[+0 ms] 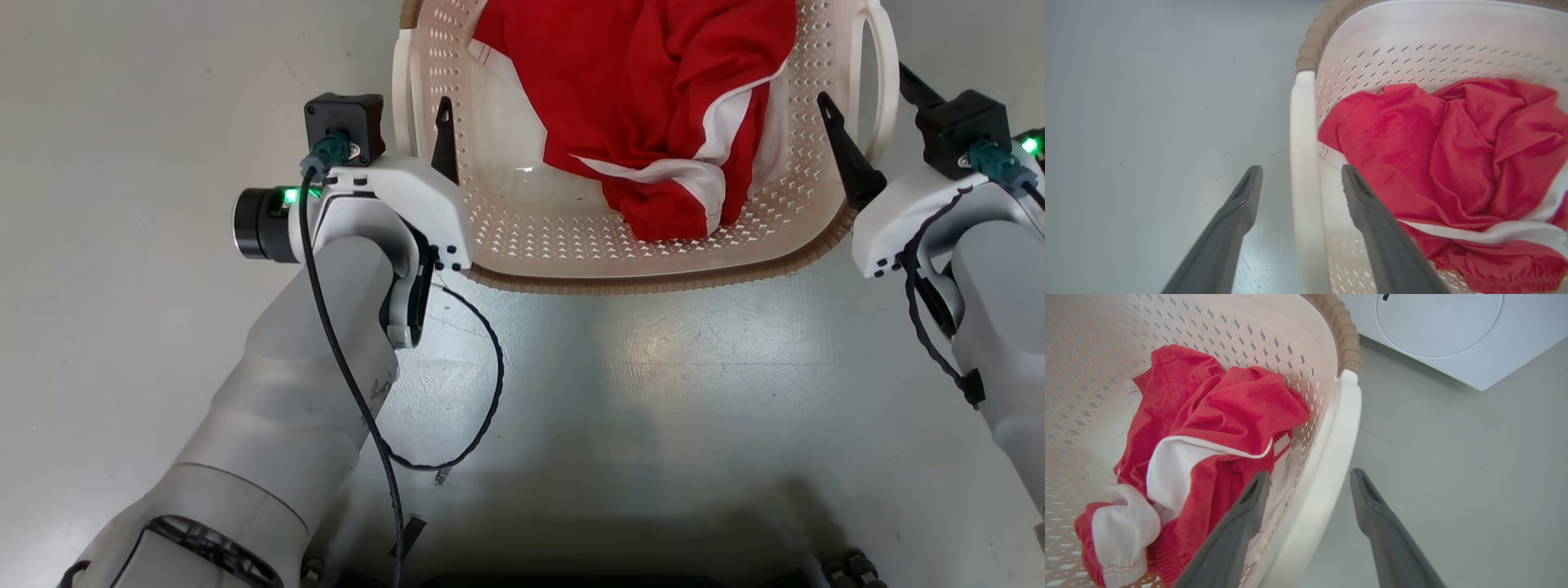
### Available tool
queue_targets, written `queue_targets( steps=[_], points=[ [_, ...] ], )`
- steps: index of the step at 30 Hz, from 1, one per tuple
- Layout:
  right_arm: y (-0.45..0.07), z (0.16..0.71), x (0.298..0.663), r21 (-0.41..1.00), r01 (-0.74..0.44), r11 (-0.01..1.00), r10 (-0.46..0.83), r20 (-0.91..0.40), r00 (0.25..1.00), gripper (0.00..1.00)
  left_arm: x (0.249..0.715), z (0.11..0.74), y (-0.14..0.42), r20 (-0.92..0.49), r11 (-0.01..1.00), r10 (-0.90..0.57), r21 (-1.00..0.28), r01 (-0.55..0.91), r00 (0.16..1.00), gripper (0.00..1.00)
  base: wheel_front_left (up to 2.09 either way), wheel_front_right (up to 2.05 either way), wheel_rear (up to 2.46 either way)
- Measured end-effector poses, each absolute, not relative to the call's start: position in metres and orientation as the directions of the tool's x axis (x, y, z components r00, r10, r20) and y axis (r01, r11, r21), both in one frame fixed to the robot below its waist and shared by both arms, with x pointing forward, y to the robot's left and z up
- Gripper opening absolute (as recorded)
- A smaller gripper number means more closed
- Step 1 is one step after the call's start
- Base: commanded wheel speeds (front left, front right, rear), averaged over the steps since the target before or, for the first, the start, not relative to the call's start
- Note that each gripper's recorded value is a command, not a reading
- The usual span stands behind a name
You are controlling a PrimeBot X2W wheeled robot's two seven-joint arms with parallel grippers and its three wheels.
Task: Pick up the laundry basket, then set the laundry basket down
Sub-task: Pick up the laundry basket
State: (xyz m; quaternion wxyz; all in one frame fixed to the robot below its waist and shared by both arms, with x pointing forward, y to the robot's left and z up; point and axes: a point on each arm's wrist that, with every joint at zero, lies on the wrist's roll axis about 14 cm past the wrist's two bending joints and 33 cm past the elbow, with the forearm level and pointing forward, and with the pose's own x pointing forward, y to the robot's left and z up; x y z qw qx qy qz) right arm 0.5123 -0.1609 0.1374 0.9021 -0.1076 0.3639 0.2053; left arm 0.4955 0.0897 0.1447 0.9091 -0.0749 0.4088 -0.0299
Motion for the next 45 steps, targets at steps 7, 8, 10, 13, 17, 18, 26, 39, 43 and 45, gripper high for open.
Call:
queue_targets(
  steps=[7, 8, 10, 13, 17, 18, 26, 39, 43, 45],
  points=[
    [-0.157, 0.129, 0.513, -0.038, -0.457, 0.888, 0.301, -0.705, 0.642, 1.0, 0.493, 0.135, 0.088, -0.751, 0.988, -0.121, -0.157, 0.003, 0.649, 1.0, 0.0, 0.0, 0.0],
    [-0.157, 0.128, 0.512, -0.036, -0.458, 0.888, 0.302, -0.707, 0.64, 1.0, 0.492, 0.135, 0.088, -0.752, 0.988, -0.121, -0.156, 0.004, 0.648, 1.0, 0.0, 0.0, 0.0],
    [-0.156, 0.128, 0.512, -0.035, -0.46, 0.887, 0.303, -0.708, 0.638, 1.0, 0.491, 0.134, 0.088, -0.754, 0.988, -0.122, -0.156, 0.005, 0.645, 1.0, 0.0, 0.0, 0.0],
    [-0.155, 0.128, 0.513, -0.034, -0.463, 0.886, 0.306, -0.706, 0.638, 1.0, 0.491, 0.133, 0.088, -0.756, 0.988, -0.121, -0.154, 0.005, 0.644, 1.0, 0.0, 0.0, 0.0],
    [-0.153, 0.13, 0.519, -0.037, -0.464, 0.885, 0.31, -0.697, 0.647, 1.0, 0.496, 0.135, 0.088, -0.749, 0.989, -0.12, -0.15, 0.009, 0.651, 1.0, 0.0, 0.0, 0.0],
    [-0.153, 0.13, 0.519, -0.036, -0.463, 0.885, 0.31, -0.697, 0.647, 1.0, 0.496, 0.135, 0.088, -0.749, 0.989, -0.12, -0.15, 0.01, 0.652, 1.0, 0.0, 0.0, 0.0],
    [-0.153, 0.129, 0.516, -0.031, -0.462, 0.886, 0.31, -0.701, 0.642, 1.0, 0.494, 0.132, 0.088, -0.756, 0.989, -0.117, -0.146, 0.008, 0.644, 1.0, 0.0, 0.0, 0.0],
    [-0.153, 0.13, 0.515, -0.023, -0.453, 0.891, 0.308, -0.702, 0.642, 1.0, 0.494, 0.131, 0.088, -0.76, 0.99, -0.114, -0.14, 0.01, 0.64, 1.0, 0.0, 0.0, 0.0],
    [-0.153, 0.129, 0.512, -0.008, -0.43, 0.903, 0.299, -0.707, 0.641, 0.0, 0.493, 0.128, 0.087, -0.764, 0.99, -0.122, -0.14, 0.022, 0.634, 0.0, 0.0, 0.0, 0.0],
    [-0.152, 0.128, 0.511, 0.006, -0.41, 0.912, 0.294, -0.707, 0.643, 0.0, 0.494, 0.128, 0.086, -0.762, 0.989, -0.126, -0.144, 0.024, 0.635, 0.0, 0.0, 0.0, 0.0]
  ],
)
